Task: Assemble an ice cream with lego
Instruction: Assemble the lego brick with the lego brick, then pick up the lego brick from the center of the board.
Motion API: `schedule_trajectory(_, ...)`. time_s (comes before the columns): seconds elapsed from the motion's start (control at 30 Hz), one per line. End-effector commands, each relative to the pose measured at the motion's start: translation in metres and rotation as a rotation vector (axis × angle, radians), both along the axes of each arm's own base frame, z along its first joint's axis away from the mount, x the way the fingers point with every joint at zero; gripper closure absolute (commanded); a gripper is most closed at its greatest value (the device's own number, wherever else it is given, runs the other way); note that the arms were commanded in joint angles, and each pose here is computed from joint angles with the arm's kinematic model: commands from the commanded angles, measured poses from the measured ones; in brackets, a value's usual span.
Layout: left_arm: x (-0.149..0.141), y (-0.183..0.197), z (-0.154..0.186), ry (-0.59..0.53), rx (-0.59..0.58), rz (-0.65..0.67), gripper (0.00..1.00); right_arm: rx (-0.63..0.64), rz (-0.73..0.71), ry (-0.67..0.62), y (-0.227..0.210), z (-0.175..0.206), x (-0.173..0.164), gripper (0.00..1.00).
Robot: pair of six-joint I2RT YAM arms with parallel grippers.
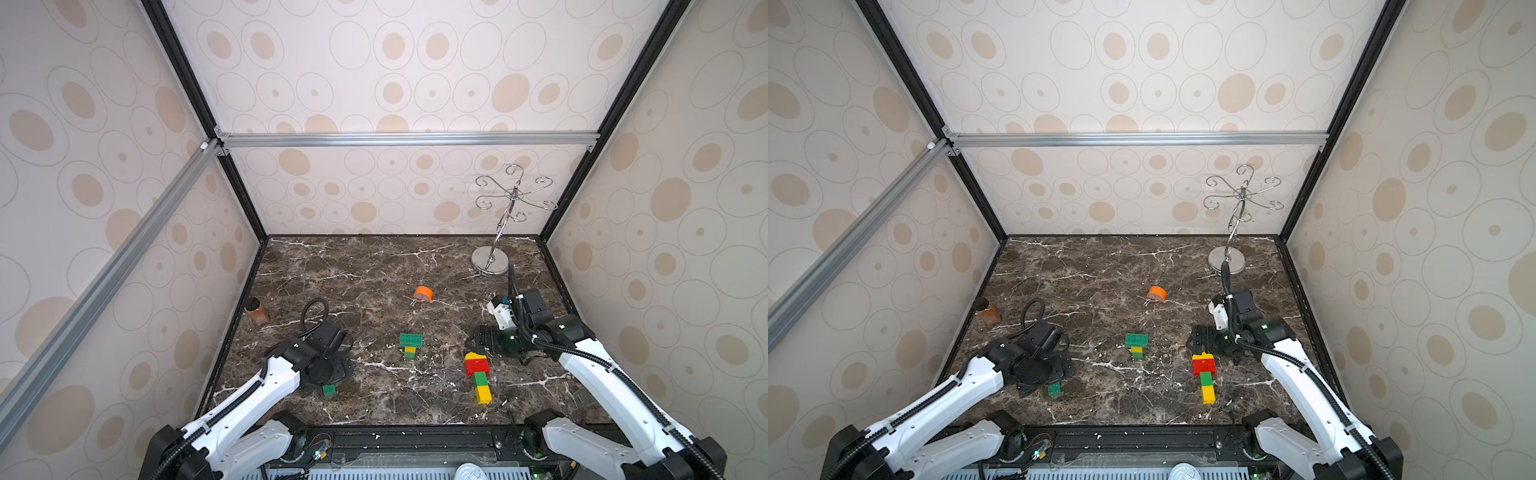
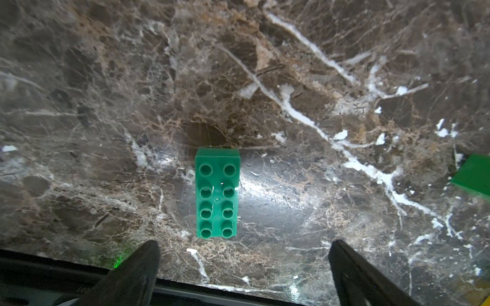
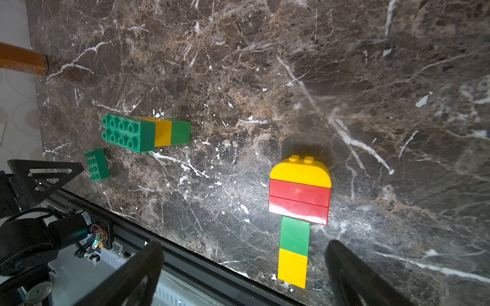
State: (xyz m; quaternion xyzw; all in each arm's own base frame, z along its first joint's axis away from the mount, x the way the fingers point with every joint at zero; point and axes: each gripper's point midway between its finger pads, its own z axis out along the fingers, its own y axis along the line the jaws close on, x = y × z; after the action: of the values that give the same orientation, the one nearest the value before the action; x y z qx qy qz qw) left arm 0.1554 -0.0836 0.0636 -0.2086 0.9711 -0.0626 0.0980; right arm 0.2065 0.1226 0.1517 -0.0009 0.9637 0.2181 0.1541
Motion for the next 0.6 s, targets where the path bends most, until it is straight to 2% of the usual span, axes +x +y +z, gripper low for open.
schedule_trajectory(0.0,-0.002,-0.011,-0.009,-0.008,-0.093,0.005,0.0,-0.008,0.005,-0.004,-0.002,0.006,0.001,0.01)
schedule_trajectory(0.13,-0.006,-0.018,-0.017,0.007,-0.142,-0.005,0.0,-0.012,0.007,-0.002,-0.002,0.007,0.002,0.02)
schedule_trajectory(0.37,-0.009,-0.013,-0.024,0.016,-0.124,0.009,0.0,-0.01,0.006,-0.001,-0.002,0.008,0.003,0.02)
schedule_trajectory(0.57,-0.005,-0.025,-0.03,0.003,-0.199,0.031,0.0,-0.017,0.007,-0.004,-0.003,0.009,0.002,0.02)
